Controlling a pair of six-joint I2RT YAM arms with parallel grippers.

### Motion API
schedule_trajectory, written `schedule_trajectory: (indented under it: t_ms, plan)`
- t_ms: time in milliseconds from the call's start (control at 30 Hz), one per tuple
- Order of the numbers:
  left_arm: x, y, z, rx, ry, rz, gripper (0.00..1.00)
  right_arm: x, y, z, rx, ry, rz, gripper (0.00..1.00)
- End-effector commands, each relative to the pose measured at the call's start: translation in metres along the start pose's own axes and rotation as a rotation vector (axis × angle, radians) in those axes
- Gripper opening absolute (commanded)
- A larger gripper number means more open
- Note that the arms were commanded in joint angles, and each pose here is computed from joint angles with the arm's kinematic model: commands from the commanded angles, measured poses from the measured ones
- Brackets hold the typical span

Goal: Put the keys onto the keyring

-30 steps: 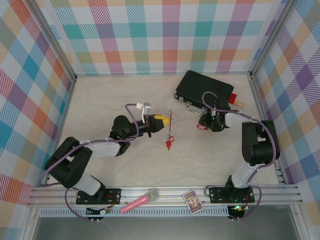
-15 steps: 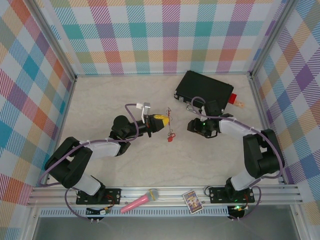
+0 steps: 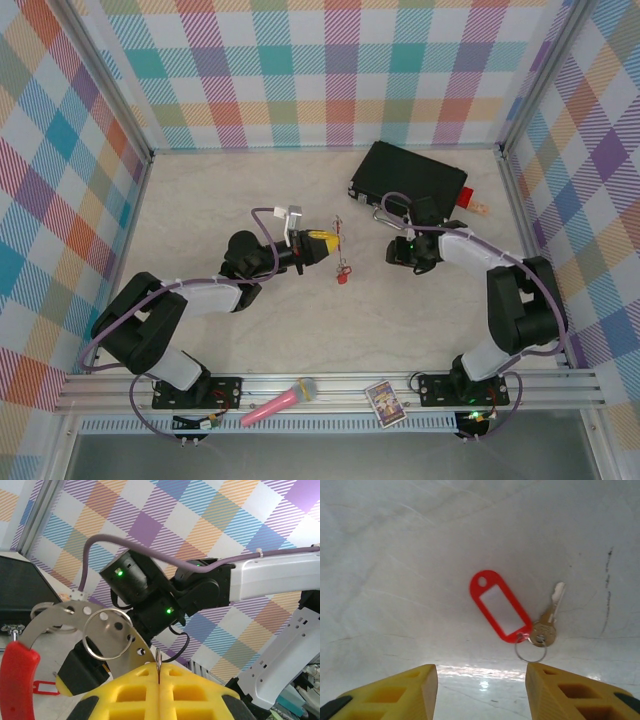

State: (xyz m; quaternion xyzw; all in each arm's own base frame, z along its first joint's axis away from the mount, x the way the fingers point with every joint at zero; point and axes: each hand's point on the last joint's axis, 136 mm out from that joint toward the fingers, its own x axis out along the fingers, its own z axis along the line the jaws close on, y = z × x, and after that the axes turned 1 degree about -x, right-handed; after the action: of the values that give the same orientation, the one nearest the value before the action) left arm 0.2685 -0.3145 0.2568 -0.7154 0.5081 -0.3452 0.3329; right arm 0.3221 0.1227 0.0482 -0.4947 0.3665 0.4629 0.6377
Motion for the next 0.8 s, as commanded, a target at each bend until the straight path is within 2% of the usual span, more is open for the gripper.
schedule_trajectory:
  t_ms: [0, 233, 500, 767]
  plan:
    - [-0.002, -0.010, -0.008, 0.045, 0.037, -0.034, 0.00, 0.000, 0.001, -0.010, -0.068, 0.081, 0.015, 0.49]
    - [-0.001, -0.010, -0.007, 0.042, 0.041, -0.031, 0.00, 0.004, 0.007, -0.024, -0.148, 0.200, 0.039, 0.50]
    - [-0.001, -0.011, -0.009, 0.041, 0.046, -0.031, 0.00, 0.014, 0.006, -0.027, -0.206, 0.269, 0.063, 0.40]
    - [-0.001, -0.011, -0.009, 0.041, 0.047, -0.032, 0.00, 0.012, -0.004, -0.029, -0.214, 0.299, 0.037, 0.34]
